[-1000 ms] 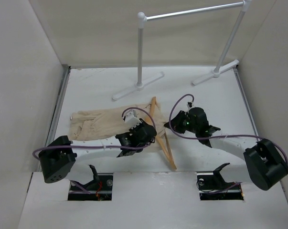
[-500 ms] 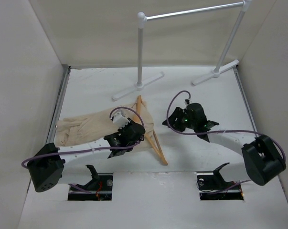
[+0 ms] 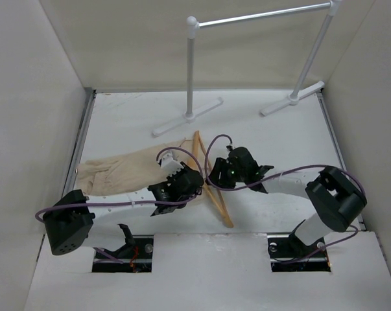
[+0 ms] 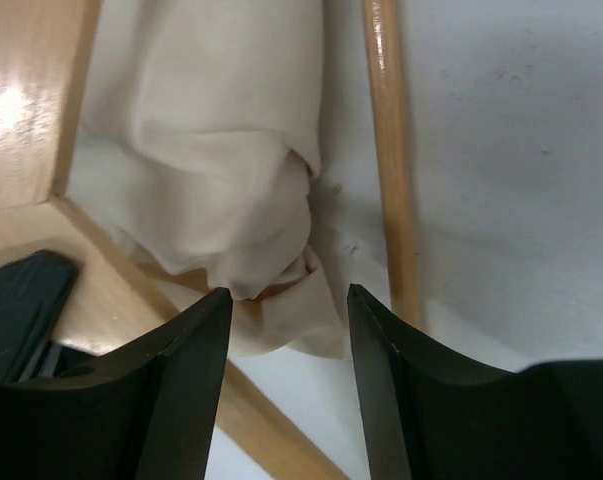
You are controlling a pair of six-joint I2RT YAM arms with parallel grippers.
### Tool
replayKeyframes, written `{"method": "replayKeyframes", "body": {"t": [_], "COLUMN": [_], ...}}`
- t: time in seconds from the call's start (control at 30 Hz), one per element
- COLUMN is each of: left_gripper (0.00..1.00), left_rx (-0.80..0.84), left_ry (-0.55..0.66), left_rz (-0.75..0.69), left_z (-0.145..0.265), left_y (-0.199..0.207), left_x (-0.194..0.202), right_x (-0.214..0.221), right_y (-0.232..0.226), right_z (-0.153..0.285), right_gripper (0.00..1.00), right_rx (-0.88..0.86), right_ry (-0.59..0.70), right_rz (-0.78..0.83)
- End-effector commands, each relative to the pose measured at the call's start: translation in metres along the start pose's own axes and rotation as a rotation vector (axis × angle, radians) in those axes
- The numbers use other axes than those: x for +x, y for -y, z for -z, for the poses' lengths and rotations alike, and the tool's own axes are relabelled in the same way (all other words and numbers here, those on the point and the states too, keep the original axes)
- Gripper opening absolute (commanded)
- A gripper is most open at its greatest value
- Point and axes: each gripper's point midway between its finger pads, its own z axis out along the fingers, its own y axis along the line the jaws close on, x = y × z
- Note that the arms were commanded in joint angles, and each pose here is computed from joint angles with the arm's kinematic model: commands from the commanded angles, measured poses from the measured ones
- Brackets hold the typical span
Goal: Place the trousers on the hanger
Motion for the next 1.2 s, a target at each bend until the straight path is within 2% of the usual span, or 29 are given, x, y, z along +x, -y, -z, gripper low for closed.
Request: {"method": "replayKeyframes", "body": {"t": [0.0, 0.13, 0.33, 0.43, 0.67, 0.77, 0.83, 0.9, 0.97, 1.03, 1.17], "left_gripper": [0.02, 0.02, 0.02, 0.02, 0.02, 0.02, 0.02, 0.02, 0.02, 0.02, 0.02], "left_rx": [-0.002, -0.002, -0.001, -0.002, -0.009, -0.011, -0.013, -0.023, -0.03, -0.038, -0.074], "left_ry": [-0.025, -0.02, -0.018, -0.019, -0.011, -0.005, 0.0, 0.003, 0.006, 0.002, 0.014], "left_rz": [-0.041, -0.039, -0.036, -0.037, -0.034, -0.029, -0.023, -0.024, -0.026, -0.027, -0.038], "left_z": [0.002, 0.004, 0.004, 0.004, 0.005, 0.006, 0.006, 0.005, 0.004, 0.002, -0.001], "left_y": [0.002, 0.002, 0.002, 0.002, 0.001, 0.0, -0.001, -0.005, -0.008, -0.011, -0.022], "left_x": [0.007, 0.003, 0.002, 0.001, -0.006, -0.009, -0.012, -0.014, -0.016, -0.015, -0.021], "right_x": [-0.012, -0.017, -0.01, -0.014, -0.018, -0.018, -0.015, -0.01, -0.008, -0.013, -0.045], "right_y": [-0.016, -0.028, -0.045, -0.041, -0.042, -0.037, -0.031, -0.025, -0.023, -0.029, -0.044], "right_z": [-0.008, -0.014, -0.004, -0.005, -0.036, -0.045, -0.049, -0.05, -0.05, -0.044, -0.014], "right_gripper": [0.6, 0.7, 0.79, 0.81, 0.82, 0.76, 0.67, 0.51, 0.29, 0.15, 0.09], "right_rx": [-0.04, -0.091, -0.188, -0.184, -0.184, -0.171, -0.156, -0.142, -0.141, -0.165, -0.21], "right_ry": [0.039, 0.046, -0.001, 0.006, -0.038, -0.039, -0.046, -0.057, -0.058, -0.039, 0.087], "right_rz": [0.031, 0.028, 0.039, 0.021, -0.019, -0.058, -0.078, -0.095, -0.1, -0.098, -0.093]}}
